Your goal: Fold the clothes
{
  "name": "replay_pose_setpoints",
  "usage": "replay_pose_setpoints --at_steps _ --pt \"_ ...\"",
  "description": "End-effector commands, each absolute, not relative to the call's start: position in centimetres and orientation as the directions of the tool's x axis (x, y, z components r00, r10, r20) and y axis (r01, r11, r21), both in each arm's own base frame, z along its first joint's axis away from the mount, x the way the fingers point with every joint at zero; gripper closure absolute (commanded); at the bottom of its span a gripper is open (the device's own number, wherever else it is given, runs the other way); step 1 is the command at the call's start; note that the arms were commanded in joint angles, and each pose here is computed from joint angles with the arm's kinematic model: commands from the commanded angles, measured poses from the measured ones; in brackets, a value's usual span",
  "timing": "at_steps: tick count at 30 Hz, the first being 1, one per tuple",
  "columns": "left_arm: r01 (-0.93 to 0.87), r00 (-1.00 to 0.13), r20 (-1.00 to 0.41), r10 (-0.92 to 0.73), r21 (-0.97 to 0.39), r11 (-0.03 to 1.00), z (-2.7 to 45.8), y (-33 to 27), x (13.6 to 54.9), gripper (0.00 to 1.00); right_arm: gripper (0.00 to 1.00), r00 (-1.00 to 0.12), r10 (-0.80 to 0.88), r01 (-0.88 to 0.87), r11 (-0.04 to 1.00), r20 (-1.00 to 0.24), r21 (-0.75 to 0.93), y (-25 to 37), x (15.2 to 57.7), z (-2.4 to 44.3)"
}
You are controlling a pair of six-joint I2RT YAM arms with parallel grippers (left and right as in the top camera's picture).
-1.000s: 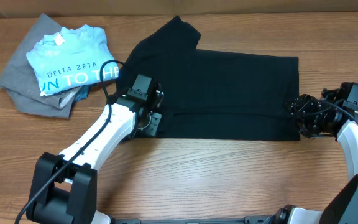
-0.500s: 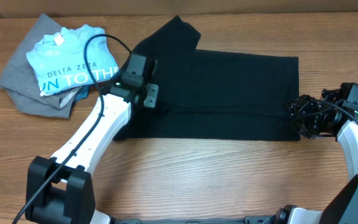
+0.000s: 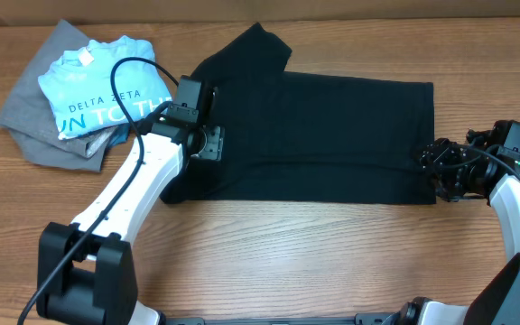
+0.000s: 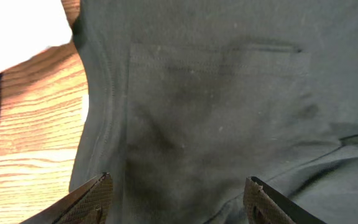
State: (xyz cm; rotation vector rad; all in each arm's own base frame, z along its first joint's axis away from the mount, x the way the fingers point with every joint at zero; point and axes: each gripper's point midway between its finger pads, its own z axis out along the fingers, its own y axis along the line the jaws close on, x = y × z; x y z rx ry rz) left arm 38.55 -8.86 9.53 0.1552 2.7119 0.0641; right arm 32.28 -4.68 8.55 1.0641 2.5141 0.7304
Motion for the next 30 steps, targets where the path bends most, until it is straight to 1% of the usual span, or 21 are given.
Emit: replay_pose_setpoints --at_steps 1,5,7,12,14,16,22,25,29,30 --pt "0.121 -0.940 -0.308 0.147 0.104 0.987 5.3 -8.0 37.7 0.30 0.33 -0.674 0.728 0.550 0.608 -0.126 0.573 -5.1 33.0 9.7" --pt "0.091 -0.975 -0.194 0.111 0.112 0.990 2.2 -7.5 36.1 0.36 0.32 -0.682 0.721 0.546 0.615 -0.124 0.569 -5.0 32.8 9.6" --pt "0.044 -0.986 -0.157 0.065 0.132 0.990 1.5 -6.8 35.4 0.37 0.32 -0.686 0.717 0.549 0.621 -0.123 0.559 -5.0 32.6 9.4" --pt "-0.013 -0.988 -0.157 0.010 0.143 0.990 1.4 -5.1 35.7 0.41 0.32 -0.672 0.734 0.619 0.633 -0.105 0.466 -6.0 31.0 8.3" --pt "-0.031 -0.987 -0.160 -0.008 0.142 0.989 1.4 -4.6 35.8 0.44 0.34 -0.650 0.754 0.670 0.630 -0.100 0.393 -7.1 29.9 7.6" --pt "-0.052 -0.986 -0.163 -0.029 0.138 0.989 1.5 -3.9 36.0 0.48 0.34 -0.625 0.773 0.715 0.622 -0.104 0.319 -8.2 28.8 7.0" --pt "-0.109 -0.980 -0.175 -0.091 0.097 0.989 3.2 -2.5 37.1 0.41 0.35 -0.626 0.778 0.743 0.617 -0.059 0.260 -8.2 27.3 5.1" --pt "-0.115 -0.978 -0.182 -0.100 0.071 0.991 4.6 -2.3 37.7 0.38 0.35 -0.624 0.779 0.748 0.618 -0.060 0.243 -8.5 27.4 3.9" --pt "-0.077 -0.981 -0.184 -0.068 0.045 0.996 5.3 -2.6 38.2 0.30 0.44 -0.623 0.782 0.747 0.608 -0.038 0.270 -8.3 28.4 2.7" --pt "-0.076 -0.982 -0.178 -0.067 0.046 0.996 5.3 -2.5 38.0 0.28 0.45 -0.619 0.785 0.752 0.603 -0.029 0.267 -8.3 28.5 2.2"
